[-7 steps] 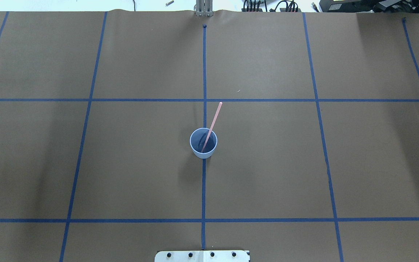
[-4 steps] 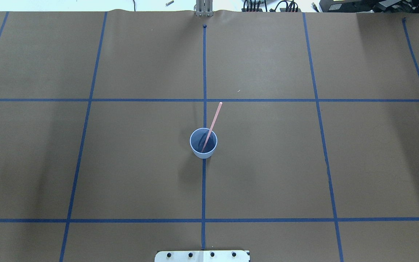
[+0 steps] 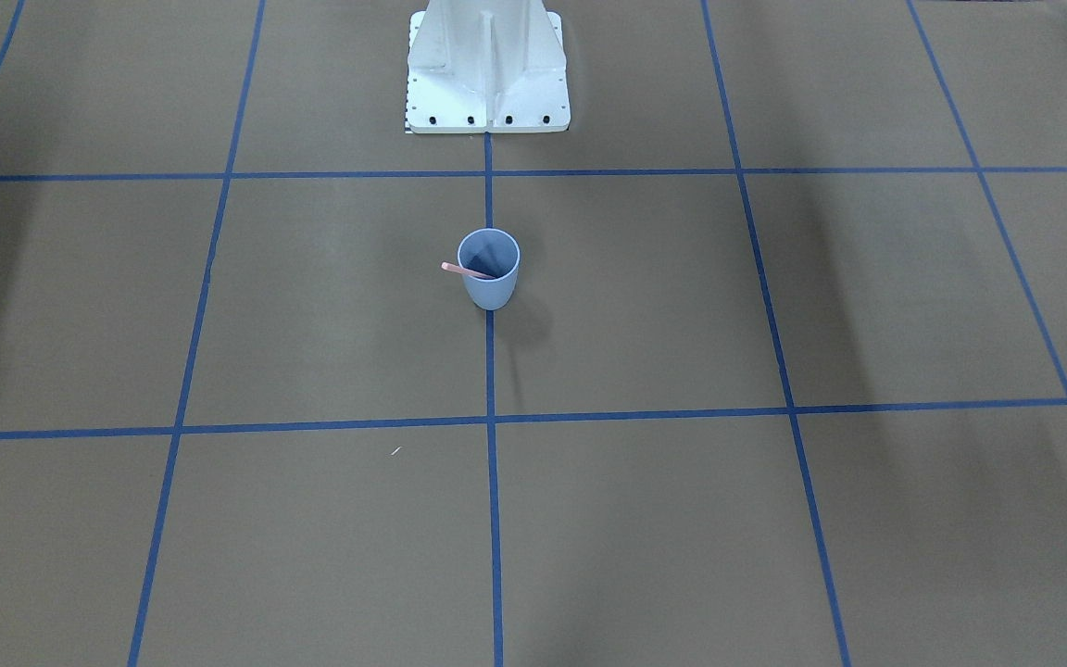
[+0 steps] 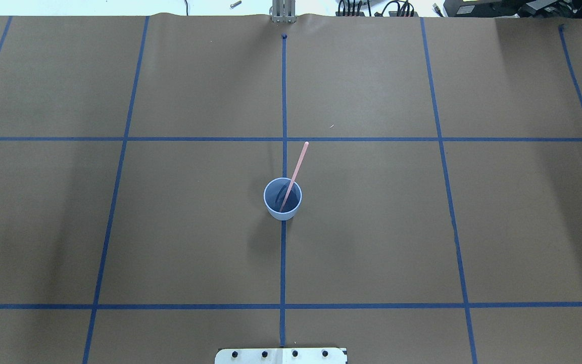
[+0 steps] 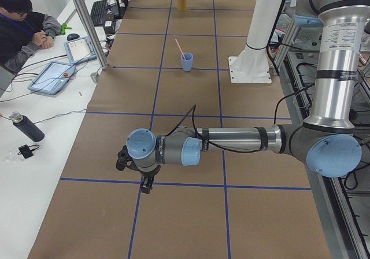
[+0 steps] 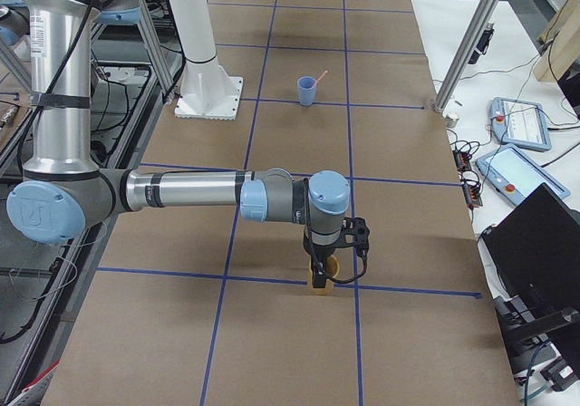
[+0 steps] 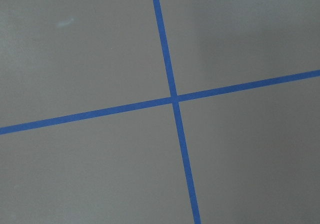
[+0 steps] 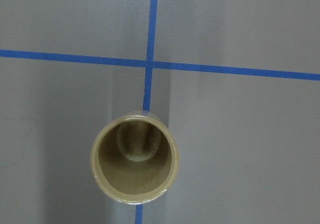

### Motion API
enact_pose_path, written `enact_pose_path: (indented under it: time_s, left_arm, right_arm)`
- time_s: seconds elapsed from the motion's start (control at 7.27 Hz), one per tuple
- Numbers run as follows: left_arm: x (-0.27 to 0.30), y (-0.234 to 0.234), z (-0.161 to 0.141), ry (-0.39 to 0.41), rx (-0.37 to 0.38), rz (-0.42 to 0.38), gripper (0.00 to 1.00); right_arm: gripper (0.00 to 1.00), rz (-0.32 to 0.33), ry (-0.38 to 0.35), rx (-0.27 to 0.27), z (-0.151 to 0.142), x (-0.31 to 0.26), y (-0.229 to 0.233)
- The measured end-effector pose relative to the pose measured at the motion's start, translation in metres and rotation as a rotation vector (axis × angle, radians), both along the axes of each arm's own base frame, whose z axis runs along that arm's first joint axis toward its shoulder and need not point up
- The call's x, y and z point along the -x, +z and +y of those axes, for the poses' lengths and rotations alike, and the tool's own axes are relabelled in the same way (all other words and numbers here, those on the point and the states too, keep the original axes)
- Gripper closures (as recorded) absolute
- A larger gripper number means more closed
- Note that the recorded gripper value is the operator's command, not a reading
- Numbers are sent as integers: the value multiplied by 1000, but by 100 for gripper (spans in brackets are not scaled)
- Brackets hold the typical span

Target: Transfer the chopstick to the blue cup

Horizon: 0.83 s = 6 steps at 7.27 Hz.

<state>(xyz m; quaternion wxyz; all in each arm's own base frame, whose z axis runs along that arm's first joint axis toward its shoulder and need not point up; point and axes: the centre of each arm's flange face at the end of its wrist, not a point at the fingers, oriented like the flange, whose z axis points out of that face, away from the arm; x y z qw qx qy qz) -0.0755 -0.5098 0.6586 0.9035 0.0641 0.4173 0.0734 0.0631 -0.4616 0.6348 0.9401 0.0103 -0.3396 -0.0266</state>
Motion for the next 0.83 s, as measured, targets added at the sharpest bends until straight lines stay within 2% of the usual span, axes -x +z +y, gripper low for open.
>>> enact_pose_path:
  time_s: [0.83]
  left_arm:
    - [2, -2, 1, -5, -3, 0, 2]
  right_arm:
    - [0, 0, 4, 1, 0, 0, -1]
